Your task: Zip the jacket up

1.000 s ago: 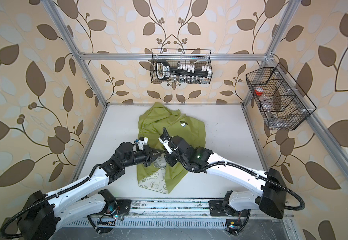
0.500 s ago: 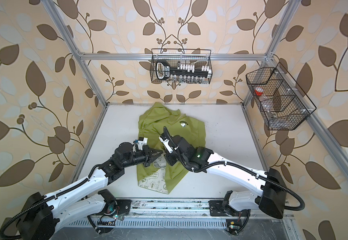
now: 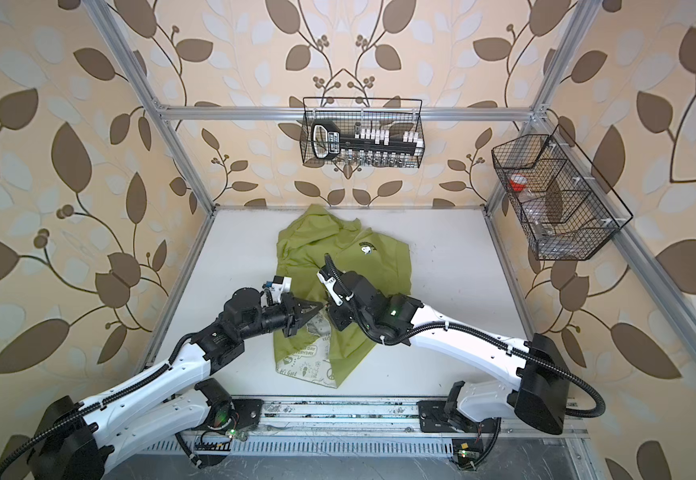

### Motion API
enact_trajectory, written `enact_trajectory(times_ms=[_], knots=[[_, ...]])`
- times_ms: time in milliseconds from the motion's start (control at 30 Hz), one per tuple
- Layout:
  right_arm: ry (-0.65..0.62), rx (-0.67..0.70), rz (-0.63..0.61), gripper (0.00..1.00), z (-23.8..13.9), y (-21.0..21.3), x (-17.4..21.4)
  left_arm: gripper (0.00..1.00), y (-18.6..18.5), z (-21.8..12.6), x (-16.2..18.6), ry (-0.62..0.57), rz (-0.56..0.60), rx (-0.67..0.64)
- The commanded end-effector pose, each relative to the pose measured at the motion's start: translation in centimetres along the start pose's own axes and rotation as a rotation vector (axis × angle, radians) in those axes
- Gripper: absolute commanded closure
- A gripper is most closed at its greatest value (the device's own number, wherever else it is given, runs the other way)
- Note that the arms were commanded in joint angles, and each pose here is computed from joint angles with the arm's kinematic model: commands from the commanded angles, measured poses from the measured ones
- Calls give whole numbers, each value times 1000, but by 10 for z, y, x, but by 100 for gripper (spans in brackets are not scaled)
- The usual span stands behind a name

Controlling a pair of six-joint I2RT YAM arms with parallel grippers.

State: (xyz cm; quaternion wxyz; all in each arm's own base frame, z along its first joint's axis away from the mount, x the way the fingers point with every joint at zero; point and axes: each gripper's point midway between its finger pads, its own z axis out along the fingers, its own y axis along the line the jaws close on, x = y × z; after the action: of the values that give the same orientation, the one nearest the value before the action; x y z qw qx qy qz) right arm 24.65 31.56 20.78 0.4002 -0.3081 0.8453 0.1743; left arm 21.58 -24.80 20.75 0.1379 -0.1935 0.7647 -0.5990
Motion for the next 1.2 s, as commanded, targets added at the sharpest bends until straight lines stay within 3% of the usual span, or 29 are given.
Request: enact_trajectory(times_ms=[0,367,1167], knots=[[-20,86,13,100,4,-16,2,100,-7,-7,4,10,38,31],[-31,105,25,100,5,-23,-1,100,-2,-15,6,-5,40,13],[-55,139,71,100,9,-39,-16,100,41,-25,-2,-73,58,-167]])
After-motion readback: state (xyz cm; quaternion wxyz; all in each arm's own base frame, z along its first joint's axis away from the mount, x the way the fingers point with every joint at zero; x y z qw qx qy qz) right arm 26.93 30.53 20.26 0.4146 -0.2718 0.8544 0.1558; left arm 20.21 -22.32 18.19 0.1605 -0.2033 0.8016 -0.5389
